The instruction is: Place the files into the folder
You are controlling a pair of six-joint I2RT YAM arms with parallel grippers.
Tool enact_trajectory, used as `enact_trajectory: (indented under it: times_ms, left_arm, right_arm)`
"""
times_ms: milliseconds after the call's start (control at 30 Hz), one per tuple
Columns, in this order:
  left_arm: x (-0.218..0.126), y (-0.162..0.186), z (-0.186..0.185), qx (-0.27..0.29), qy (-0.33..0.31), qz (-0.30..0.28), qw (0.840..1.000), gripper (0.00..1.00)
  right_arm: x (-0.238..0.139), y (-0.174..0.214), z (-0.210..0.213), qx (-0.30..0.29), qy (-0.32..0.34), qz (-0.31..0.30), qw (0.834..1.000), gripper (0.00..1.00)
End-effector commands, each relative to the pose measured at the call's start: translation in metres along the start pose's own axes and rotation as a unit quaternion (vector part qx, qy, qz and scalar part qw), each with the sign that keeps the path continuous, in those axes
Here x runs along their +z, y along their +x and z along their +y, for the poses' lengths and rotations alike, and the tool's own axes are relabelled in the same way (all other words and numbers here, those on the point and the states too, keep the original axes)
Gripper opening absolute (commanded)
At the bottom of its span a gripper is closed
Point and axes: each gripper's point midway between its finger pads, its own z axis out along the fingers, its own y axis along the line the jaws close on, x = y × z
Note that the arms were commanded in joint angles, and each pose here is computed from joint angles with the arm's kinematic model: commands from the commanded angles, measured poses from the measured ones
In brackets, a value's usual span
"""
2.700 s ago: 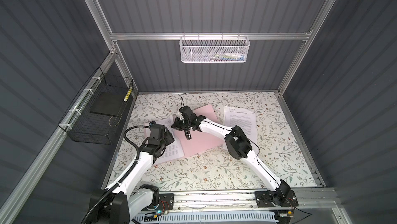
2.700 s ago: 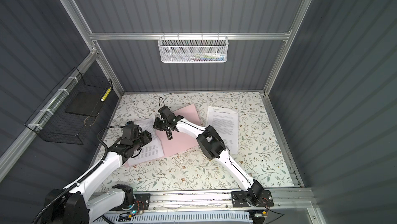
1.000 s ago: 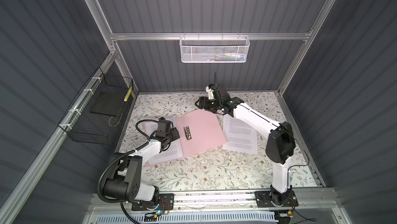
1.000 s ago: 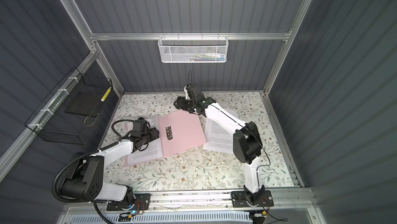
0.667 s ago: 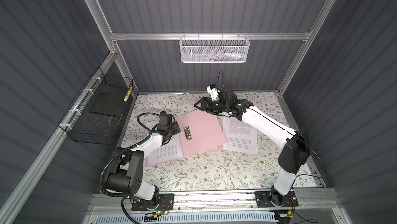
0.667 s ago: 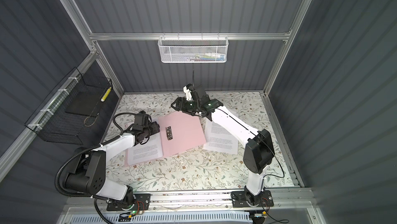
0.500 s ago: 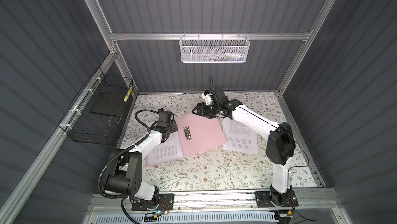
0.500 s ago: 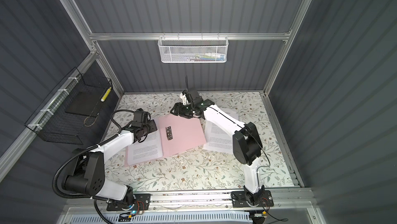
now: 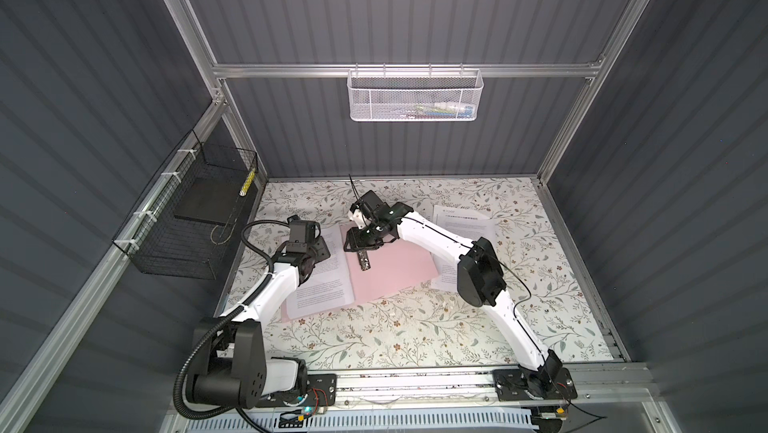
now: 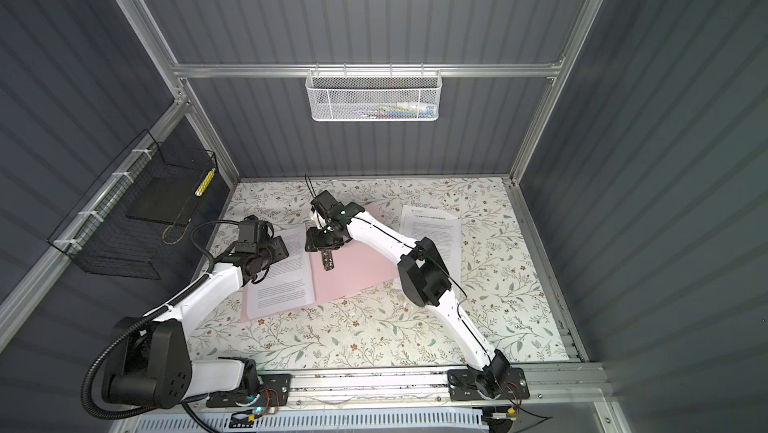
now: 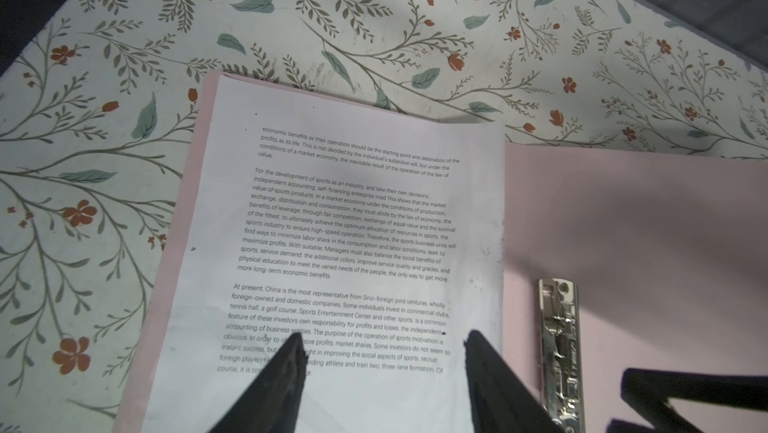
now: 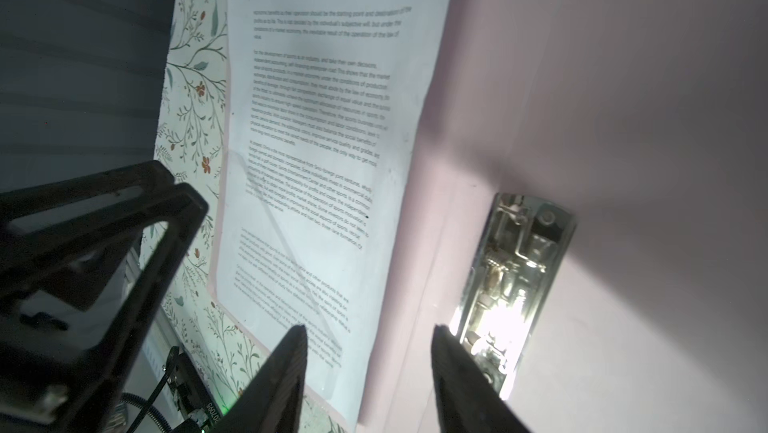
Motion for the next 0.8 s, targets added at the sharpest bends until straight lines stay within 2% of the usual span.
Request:
enact_trajectory:
  times_ms: [0,267,400,600,767]
  left_arm:
    - [-0.003,0.012,-0.001,0.011,0.010,0.024,1.000,0.62]
    - [0.012,0.028,-0.017,-0.002,0.051,0.066,0.997,0.62]
    - [0.009,0.027,-0.019,-0.004,0.054,0.068,0.996,0.62]
    - [-0.009,0.019,-0.009,-0.014,0.036,0.040,0.998,0.62]
    - [-0.019,0.018,0.000,-0.027,0.026,0.015,0.999,0.62]
  right_arm:
    - [-0.006,0.002,-0.023,0.041,0.016,0.014,0.999,0.51]
    - [-0.011,-0.005,-0.012,0.054,0.005,0.002,0.999,0.51]
    - [-0.006,0.010,-0.021,0.063,0.011,0.006,0.998,0.51]
    - [-0.015,0.021,-0.039,-0.001,0.103,0.009,0.995,0.50]
    - [-0.005,0.036,-0.048,-0.023,0.128,0.035,0.991,0.50]
